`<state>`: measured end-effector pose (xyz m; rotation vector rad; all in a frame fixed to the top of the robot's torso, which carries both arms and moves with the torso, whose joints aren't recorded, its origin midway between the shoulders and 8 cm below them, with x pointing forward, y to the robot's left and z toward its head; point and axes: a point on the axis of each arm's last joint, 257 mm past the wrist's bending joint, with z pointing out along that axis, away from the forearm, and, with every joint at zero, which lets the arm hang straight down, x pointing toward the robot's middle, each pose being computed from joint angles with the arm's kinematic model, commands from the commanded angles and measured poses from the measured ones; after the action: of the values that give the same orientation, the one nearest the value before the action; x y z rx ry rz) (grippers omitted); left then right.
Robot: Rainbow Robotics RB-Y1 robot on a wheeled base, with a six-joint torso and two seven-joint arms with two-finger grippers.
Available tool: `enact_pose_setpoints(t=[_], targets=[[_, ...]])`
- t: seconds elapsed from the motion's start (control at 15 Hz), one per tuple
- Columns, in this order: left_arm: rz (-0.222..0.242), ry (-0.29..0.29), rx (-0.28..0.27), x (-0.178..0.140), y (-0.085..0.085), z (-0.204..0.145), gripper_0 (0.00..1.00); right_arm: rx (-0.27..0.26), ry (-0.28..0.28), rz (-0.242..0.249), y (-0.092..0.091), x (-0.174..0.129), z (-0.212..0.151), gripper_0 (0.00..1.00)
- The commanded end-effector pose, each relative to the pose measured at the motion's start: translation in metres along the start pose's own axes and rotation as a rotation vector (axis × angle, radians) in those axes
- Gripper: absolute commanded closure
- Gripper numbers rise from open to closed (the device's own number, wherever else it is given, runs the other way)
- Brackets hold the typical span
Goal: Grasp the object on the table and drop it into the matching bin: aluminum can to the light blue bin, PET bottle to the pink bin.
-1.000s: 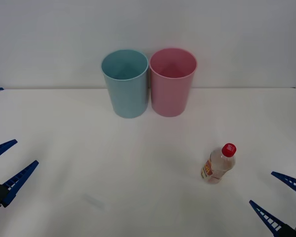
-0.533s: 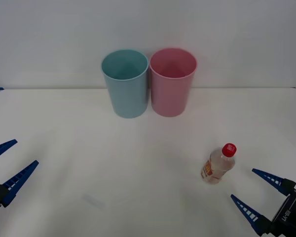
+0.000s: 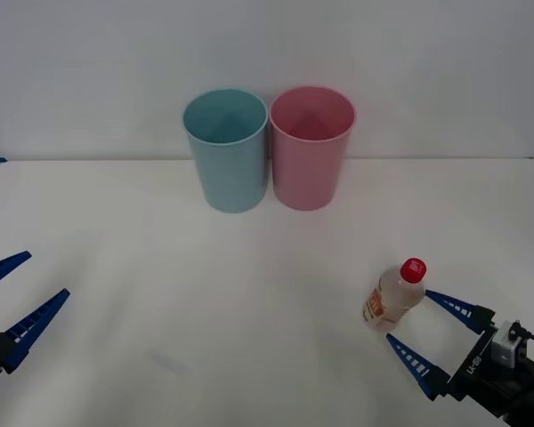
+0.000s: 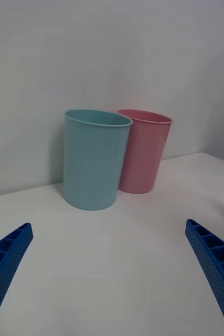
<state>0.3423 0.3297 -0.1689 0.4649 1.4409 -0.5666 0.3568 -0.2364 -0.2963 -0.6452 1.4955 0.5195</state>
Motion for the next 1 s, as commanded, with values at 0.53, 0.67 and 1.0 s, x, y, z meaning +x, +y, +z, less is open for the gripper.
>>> enact_pose_setpoints(t=[0.53,0.67,1.0], targets=[[0.000,0.000,0.000,0.000,0.000,0.000,0.00,0.044,-0.020,-0.014,0.002,-0.002,0.052,0.00],[0.000,0.000,0.000,0.000,0.000,0.000,0.00,0.048,-0.018,-0.016,0.002,-0.002,0.056,0.00],[0.000,0.000,0.000,0.000,0.000,0.000,0.00,0.053,-0.019,-0.022,0.002,-0.002,0.058,0.91]])
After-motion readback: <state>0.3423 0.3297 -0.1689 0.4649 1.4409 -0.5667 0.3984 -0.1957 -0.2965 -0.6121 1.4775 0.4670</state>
